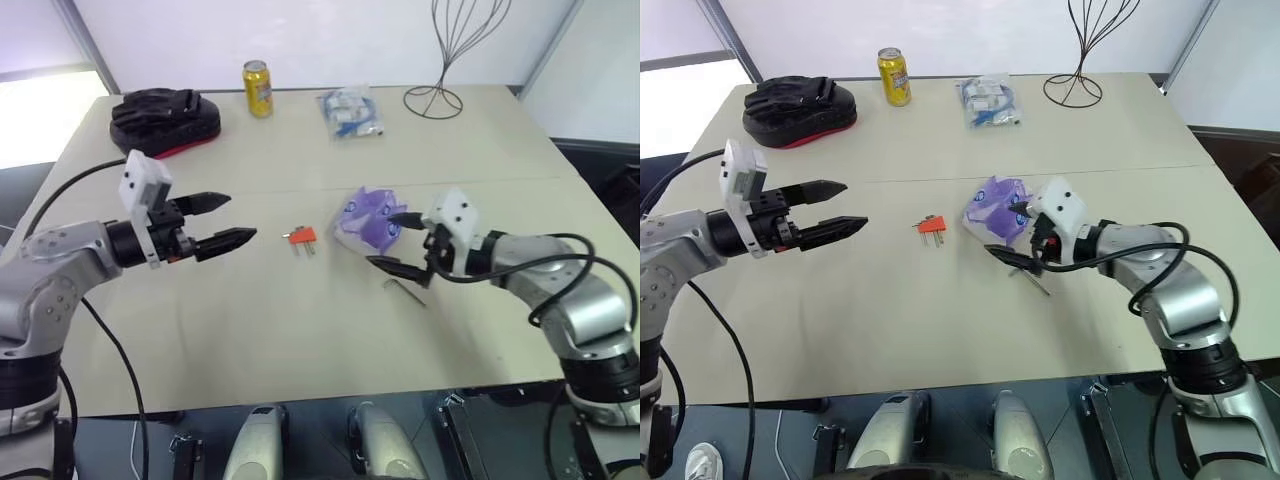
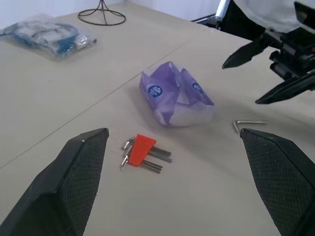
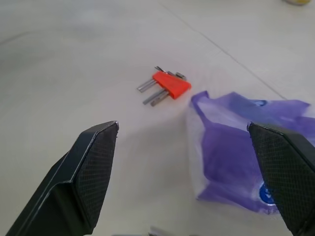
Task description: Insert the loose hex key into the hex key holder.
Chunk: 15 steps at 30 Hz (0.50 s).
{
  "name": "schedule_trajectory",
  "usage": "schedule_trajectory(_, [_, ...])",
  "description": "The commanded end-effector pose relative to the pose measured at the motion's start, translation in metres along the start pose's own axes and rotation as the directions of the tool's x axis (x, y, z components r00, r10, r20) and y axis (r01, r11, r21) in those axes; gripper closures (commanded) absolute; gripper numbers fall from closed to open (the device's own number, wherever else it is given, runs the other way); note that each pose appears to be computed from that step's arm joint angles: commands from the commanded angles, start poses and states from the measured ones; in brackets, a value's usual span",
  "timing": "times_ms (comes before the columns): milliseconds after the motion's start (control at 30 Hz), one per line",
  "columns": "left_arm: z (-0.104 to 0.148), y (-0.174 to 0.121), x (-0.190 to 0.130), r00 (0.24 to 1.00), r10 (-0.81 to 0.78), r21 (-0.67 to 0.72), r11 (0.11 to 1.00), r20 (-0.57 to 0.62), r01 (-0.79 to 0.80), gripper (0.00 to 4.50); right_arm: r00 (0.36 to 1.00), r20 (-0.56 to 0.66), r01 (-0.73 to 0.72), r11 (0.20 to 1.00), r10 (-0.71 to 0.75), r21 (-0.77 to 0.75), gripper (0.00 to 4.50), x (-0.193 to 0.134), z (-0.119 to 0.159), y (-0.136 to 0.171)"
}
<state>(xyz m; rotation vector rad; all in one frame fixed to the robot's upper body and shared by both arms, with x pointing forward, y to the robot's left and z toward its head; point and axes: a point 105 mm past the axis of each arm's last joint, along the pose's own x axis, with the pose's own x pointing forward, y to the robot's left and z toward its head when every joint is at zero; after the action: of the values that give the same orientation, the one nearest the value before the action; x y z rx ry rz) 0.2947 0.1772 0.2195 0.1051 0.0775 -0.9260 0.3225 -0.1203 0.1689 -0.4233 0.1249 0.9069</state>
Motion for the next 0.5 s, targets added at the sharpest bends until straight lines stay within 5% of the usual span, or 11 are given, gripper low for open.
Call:
schedule_trajectory(33, [0.011, -0.004, -0.006, 0.999, 0.023, 0.044, 0.999, 0.027, -0.025, 0.01, 0.997, -0.008, 0.071, 0.996, -0.072, -0.044, 0.14, 0.011, -0.002, -0.01])
schedule_trajectory(300, [0.002, -0.009, -0.009, 0.997, 0.072, 0.051, 0.996, 0.009, -0.072, 0.01, 0.97, -0.14, 0.187, 0.978, -0.199, -0.097, 0.14, 0.049, -0.045, -0.033])
schedule_trajectory(400, [0.002, -0.01, -0.01, 0.996, 0.085, 0.052, 0.995, 0.012, -0.086, 0.0, 0.968, -0.148, 0.189, 0.976, -0.204, -0.109, 0.99, 0.056, -0.05, -0.034])
schedule_trajectory(500, [0.001, -0.009, -0.012, 0.995, 0.098, 0.055, 0.994, 0.012, -0.099, 0.0, 0.971, -0.13, 0.188, 0.976, -0.201, -0.108, 2.46, 0.058, -0.046, -0.034])
